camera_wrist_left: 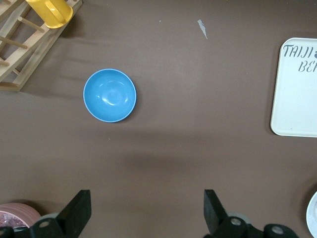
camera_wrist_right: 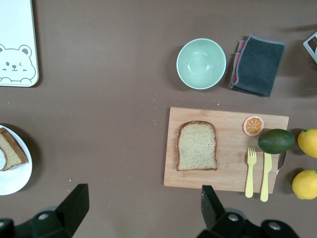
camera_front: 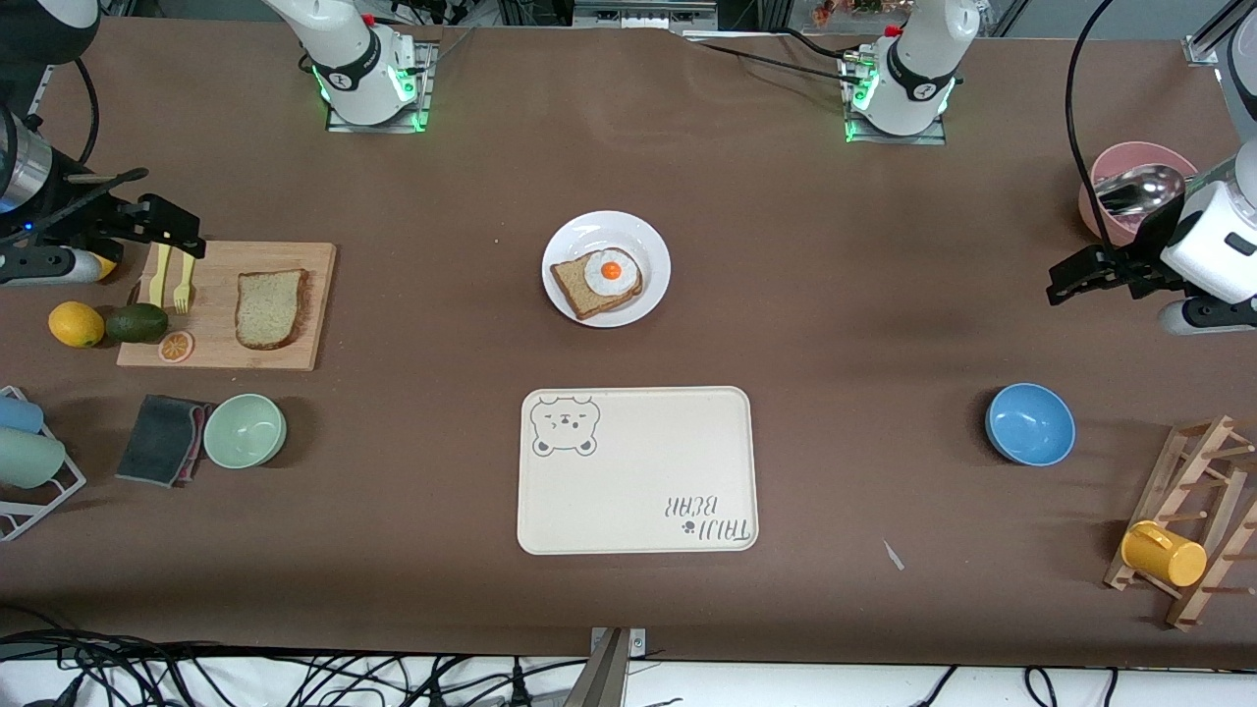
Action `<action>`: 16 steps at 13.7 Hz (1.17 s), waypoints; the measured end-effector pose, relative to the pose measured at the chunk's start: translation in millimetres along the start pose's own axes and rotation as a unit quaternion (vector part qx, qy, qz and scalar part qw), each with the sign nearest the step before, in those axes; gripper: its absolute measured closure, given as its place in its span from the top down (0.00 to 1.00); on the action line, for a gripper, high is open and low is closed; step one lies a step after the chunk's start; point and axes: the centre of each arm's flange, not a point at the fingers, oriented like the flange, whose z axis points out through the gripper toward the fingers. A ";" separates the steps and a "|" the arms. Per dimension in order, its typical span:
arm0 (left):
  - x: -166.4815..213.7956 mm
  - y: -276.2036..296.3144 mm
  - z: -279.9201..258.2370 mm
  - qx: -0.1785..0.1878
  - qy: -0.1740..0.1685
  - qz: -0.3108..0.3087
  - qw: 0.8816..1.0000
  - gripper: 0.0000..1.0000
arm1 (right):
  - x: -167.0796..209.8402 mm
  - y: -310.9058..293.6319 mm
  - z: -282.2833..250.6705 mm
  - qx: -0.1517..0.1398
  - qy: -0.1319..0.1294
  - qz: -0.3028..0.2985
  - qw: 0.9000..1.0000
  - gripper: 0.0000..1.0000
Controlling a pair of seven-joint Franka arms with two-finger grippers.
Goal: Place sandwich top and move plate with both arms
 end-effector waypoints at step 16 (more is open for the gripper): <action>-1.0 5.4 -2.1 -0.011 -0.001 0.002 1.000 1.00 | -6.7 -4.9 25.0 0.003 -0.077 -0.004 0.997 1.00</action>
